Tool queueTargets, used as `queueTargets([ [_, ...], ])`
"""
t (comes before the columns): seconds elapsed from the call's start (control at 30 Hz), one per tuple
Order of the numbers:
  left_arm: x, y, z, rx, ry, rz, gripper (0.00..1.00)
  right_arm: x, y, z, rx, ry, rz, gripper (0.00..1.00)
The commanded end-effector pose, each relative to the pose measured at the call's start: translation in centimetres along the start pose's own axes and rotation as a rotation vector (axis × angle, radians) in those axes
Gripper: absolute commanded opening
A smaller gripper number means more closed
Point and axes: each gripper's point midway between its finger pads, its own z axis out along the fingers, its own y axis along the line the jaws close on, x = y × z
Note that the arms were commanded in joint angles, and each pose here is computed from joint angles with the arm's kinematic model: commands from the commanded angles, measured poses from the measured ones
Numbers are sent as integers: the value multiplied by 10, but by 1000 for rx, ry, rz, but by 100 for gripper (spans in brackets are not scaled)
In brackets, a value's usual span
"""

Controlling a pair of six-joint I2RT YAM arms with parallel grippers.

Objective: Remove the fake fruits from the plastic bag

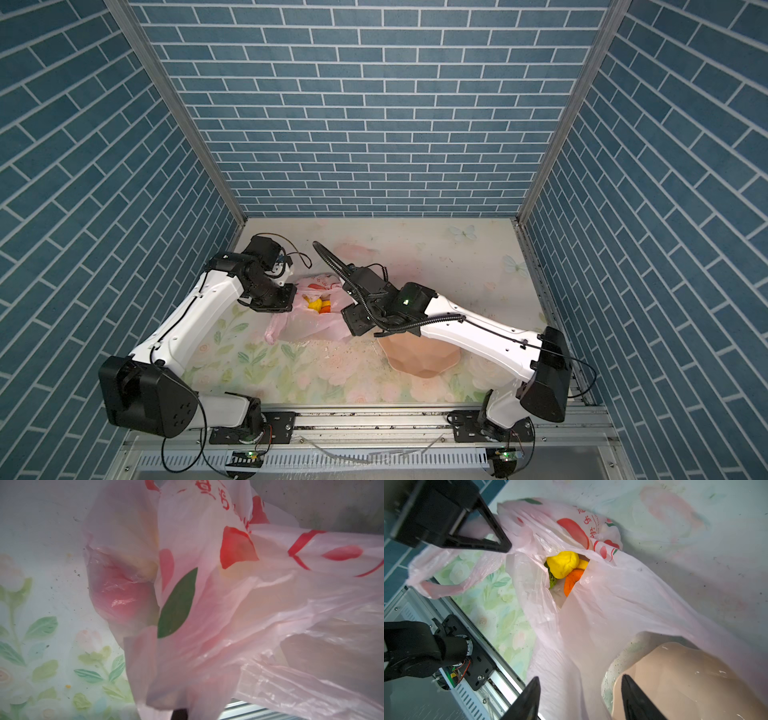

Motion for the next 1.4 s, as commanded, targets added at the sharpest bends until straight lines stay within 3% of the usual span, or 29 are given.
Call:
queueTargets([
  [0.0, -1, -8, -8, 69, -46, -16, 0, -17, -18, -46, 95, -46, -40, 63],
  [0.27, -7, -8, -21, 87, -89, -15, 0, -67, -31, -83, 218, -138, -111, 61],
  [0.37, -10, -8, -24, 94, -105, -20, 0, -90, -10, -75, 144, -186, -125, 53],
  [0.43, -11, -7, -27, 99, -116, -25, 0, -102, 7, -61, 81, -187, -134, 39],
  [0.53, -11, -7, -30, 108, -127, -35, 0, -108, 34, -27, -25, -146, -137, 27],
  [0.7, -5, -5, -33, 123, -129, -48, 0, -84, 59, 52, -127, 17, -105, 17],
  [0.87, 3, -1, -31, 104, -103, -51, 0, -55, 57, 97, -121, 115, -96, 14],
  [1.07, 9, 1, -29, 97, -80, -58, 0, -24, 65, 122, -185, 200, -63, 13],
  [1.37, 29, 4, -29, 80, -40, -76, 2, 20, 88, 126, -325, 312, -57, 12],
])
